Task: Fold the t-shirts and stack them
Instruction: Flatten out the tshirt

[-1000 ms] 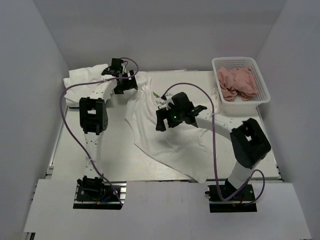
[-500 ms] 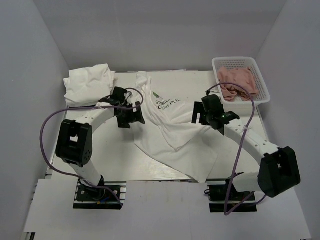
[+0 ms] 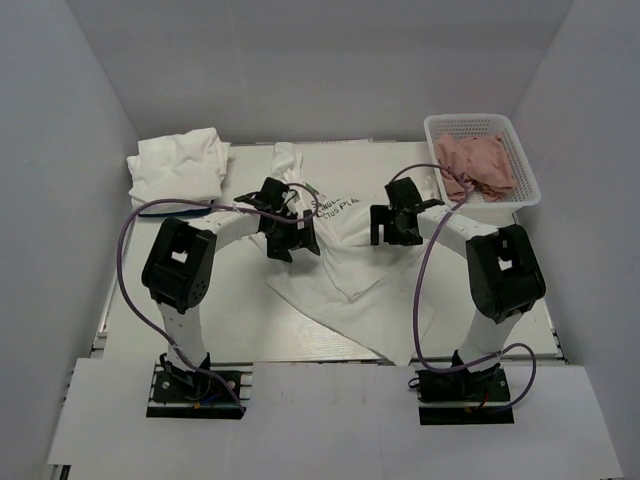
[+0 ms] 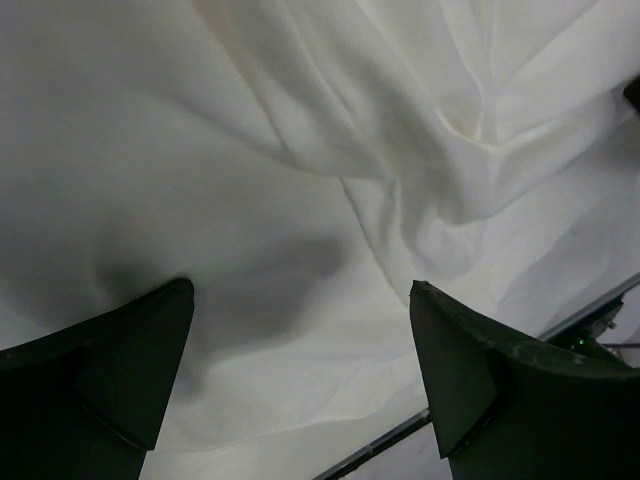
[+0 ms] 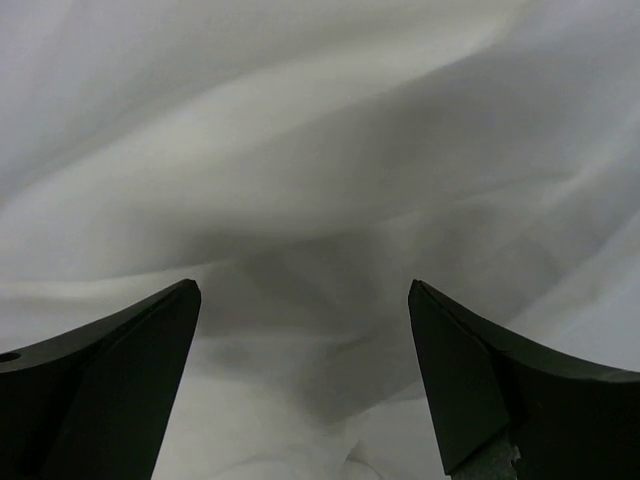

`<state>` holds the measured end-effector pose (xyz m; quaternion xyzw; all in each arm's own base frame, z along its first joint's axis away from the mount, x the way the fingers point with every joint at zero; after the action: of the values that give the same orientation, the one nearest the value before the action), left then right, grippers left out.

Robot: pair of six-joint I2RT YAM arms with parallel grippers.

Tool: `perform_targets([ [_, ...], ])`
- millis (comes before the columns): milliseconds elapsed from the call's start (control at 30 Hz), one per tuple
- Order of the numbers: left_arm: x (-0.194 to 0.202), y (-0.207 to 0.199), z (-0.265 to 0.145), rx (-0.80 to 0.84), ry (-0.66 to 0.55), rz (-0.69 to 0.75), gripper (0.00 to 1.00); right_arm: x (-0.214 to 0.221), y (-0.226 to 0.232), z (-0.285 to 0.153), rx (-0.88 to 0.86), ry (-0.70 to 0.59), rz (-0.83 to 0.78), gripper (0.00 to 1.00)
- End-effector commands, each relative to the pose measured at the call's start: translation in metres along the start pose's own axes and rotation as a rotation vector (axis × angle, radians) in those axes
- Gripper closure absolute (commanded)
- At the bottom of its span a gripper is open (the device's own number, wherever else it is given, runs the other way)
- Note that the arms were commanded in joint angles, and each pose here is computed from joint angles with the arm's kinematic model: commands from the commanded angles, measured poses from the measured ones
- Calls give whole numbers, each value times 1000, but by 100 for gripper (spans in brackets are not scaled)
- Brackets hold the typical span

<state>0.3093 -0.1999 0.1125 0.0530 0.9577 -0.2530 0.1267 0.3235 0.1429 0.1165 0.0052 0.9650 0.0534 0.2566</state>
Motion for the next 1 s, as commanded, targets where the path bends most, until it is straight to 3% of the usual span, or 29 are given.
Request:
perform_targets([
  [0,-13,29,9,-200,-22,-13,0,19,7,1,-113,95,-16,10],
  [100,-16,54,17,-312,0,-48,0,43,12,-2,-204,177,-34,10],
  [267,-38,98,14,-418,-31,-125,0,62,40,-21,-387,196,-160,10],
  [333,-58,119,10,-440,-67,-163,0,70,57,-32,-526,227,-248,10],
  [500,-120,139,-7,-378,-183,-218,0,77,69,-48,-633,261,-349,10],
  [567,-133,127,-10,-269,-192,-166,0,71,71,-55,-634,219,-346,10],
  [733,-143,91,-31,-189,-242,-58,0,32,75,-83,-566,21,-318,10],
  [900,-107,75,-74,-203,-273,-62,0,5,70,-109,-457,-176,-419,10],
  [967,-82,67,-101,-230,-322,-101,0,6,68,-108,-413,-178,-444,10],
])
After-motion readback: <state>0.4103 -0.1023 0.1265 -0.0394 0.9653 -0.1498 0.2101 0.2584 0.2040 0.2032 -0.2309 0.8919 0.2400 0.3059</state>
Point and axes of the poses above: each gripper's point midway between its finger pads, its own z axis out along the fingers, its own y axis along the line the jaws close on, x = y × z, the point moved 9 cm from there along -z, back along the fingers, and after that the axes turned 5 degrees about z, right-handed, at the moved point
